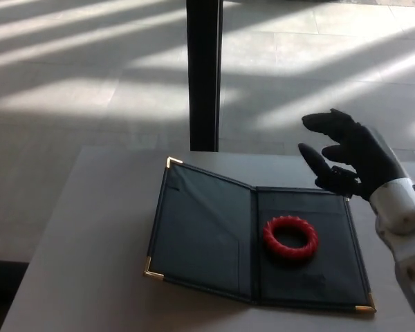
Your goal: There is a diary kept infront of the robot and the robot uses its right hand to grab its cover and puses it to the left to open it.
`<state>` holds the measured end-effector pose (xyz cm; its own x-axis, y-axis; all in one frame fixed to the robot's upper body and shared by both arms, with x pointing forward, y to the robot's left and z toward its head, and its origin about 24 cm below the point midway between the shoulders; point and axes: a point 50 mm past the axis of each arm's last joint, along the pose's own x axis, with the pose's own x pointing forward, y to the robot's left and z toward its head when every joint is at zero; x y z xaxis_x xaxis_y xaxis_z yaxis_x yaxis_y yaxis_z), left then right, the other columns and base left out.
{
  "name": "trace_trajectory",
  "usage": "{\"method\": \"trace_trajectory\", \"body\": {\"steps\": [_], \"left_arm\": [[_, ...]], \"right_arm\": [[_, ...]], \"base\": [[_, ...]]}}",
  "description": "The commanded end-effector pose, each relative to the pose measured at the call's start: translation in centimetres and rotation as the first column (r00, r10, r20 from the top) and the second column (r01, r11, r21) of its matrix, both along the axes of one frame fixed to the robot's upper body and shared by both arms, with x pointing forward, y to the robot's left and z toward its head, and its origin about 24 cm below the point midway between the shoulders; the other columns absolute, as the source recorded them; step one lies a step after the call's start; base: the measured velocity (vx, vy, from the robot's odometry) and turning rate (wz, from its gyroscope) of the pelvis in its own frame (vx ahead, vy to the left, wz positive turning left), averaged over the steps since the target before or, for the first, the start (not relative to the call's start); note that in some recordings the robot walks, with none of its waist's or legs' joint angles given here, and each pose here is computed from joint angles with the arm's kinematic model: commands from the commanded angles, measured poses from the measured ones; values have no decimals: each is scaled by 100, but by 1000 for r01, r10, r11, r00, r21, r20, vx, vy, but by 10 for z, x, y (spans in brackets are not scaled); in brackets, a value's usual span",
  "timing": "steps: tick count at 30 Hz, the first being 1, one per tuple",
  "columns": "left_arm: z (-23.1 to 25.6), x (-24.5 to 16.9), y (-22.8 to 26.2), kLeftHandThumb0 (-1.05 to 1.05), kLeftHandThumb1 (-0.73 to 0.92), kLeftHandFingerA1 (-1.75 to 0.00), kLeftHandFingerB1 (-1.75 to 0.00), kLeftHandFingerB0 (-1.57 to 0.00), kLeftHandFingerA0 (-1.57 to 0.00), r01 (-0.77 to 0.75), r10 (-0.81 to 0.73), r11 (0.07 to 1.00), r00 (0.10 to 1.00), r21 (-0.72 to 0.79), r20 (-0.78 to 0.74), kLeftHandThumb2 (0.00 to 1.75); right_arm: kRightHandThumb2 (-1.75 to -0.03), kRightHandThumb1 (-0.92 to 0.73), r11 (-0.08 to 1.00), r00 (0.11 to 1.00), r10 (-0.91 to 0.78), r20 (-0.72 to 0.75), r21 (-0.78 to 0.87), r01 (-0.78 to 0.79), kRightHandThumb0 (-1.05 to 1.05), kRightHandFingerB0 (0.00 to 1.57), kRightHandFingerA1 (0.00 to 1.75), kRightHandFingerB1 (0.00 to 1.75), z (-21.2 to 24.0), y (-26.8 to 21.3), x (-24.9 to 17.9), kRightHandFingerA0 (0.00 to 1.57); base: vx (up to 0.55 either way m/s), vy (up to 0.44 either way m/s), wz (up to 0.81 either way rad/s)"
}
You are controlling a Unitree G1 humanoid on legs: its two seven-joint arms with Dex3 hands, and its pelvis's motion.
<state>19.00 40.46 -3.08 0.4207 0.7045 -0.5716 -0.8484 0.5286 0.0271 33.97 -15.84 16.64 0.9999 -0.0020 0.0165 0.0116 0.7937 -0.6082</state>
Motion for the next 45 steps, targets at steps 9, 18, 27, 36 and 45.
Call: {"method": "trace_trajectory", "body": {"steps": [9,18,27,36,45], "left_arm": [[-2,-23,13,-105,86,-125,-95,0,-42,-45,46,999,998,13,-45,169],[-5,-26,12,-88,74,-114,-86,0,-38,-41,41,999,999,-4,-36,156],[-6,-26,11,-92,80,-124,-88,0,-51,-54,53,999,997,-5,-46,161],[-7,-25,8,-105,90,-140,-102,-9,-65,-63,63,998,997,-4,-38,172],[-12,-25,3,-103,88,-136,-94,0,-62,-60,59,998,998,-25,-34,169]], "right_arm": [[-63,-79,518,685,-728,34,682,517,-87,58,74,66,15,-276,-170,63],[-65,-78,395,537,-842,44,729,559,-89,56,88,82,-11,-292,-215,68],[-68,-92,221,365,-930,-47,723,655,-91,47,104,105,-68,-303,-263,61],[-122,-75,26,232,-952,-197,707,707,-83,41,107,89,-122,-293,-296,62],[-73,-92,6,282,-910,-305,668,744,-89,46,123,106,-157,-265,-290,58]], "base": [[0,0,0],[0,0,0],[0,0,0],[0,0,0],[0,0,0]]}}
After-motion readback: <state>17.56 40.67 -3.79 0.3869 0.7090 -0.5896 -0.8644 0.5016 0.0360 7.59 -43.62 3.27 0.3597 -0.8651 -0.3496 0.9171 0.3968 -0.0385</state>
